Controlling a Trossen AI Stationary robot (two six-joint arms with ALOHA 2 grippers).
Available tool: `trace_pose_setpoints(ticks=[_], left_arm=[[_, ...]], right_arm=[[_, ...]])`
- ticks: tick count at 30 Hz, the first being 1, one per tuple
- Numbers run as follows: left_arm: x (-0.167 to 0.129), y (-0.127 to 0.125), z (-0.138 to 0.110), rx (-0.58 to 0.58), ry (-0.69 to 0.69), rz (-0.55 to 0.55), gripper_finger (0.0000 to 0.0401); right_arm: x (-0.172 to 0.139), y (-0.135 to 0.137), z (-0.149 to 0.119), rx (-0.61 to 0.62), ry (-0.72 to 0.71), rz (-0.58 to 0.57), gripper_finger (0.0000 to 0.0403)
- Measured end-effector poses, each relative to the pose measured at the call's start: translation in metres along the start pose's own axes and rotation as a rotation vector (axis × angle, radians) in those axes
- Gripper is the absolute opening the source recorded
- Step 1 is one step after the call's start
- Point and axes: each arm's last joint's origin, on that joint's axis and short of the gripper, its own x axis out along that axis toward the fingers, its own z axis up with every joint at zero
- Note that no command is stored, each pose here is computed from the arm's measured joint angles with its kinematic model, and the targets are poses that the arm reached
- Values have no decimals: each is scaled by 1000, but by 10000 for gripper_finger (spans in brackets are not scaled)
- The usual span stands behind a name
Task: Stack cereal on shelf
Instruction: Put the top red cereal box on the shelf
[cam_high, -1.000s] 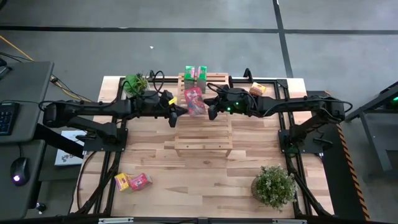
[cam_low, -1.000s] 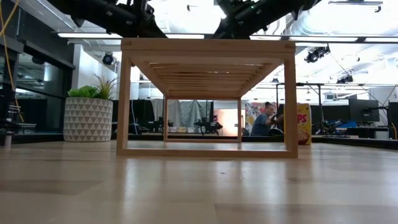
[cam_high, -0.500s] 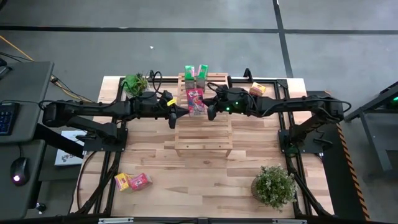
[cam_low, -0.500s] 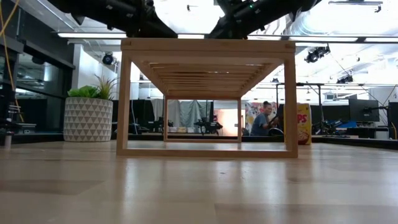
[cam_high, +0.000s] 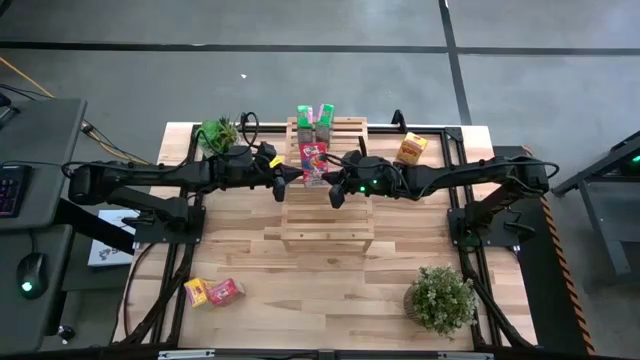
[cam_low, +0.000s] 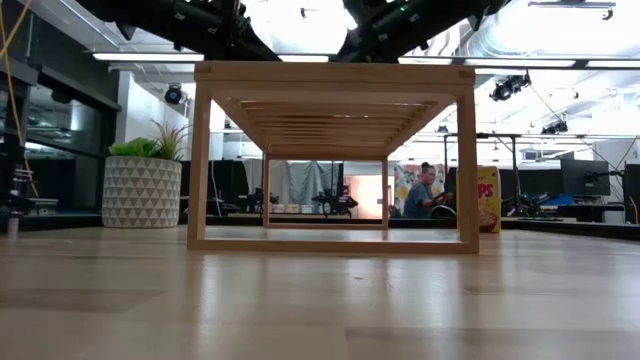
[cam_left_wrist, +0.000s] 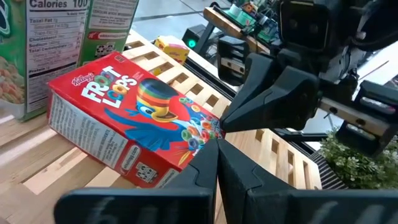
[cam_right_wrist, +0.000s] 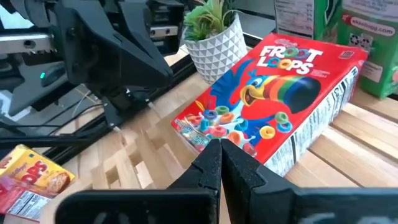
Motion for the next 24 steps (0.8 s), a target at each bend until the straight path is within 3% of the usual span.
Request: trace_pose_setpoints(ticks=[24], left_arm=[[0, 1, 0, -9, -16, 29, 0]], right_arm=[[-6, 15, -18, -78, 94, 16, 0]])
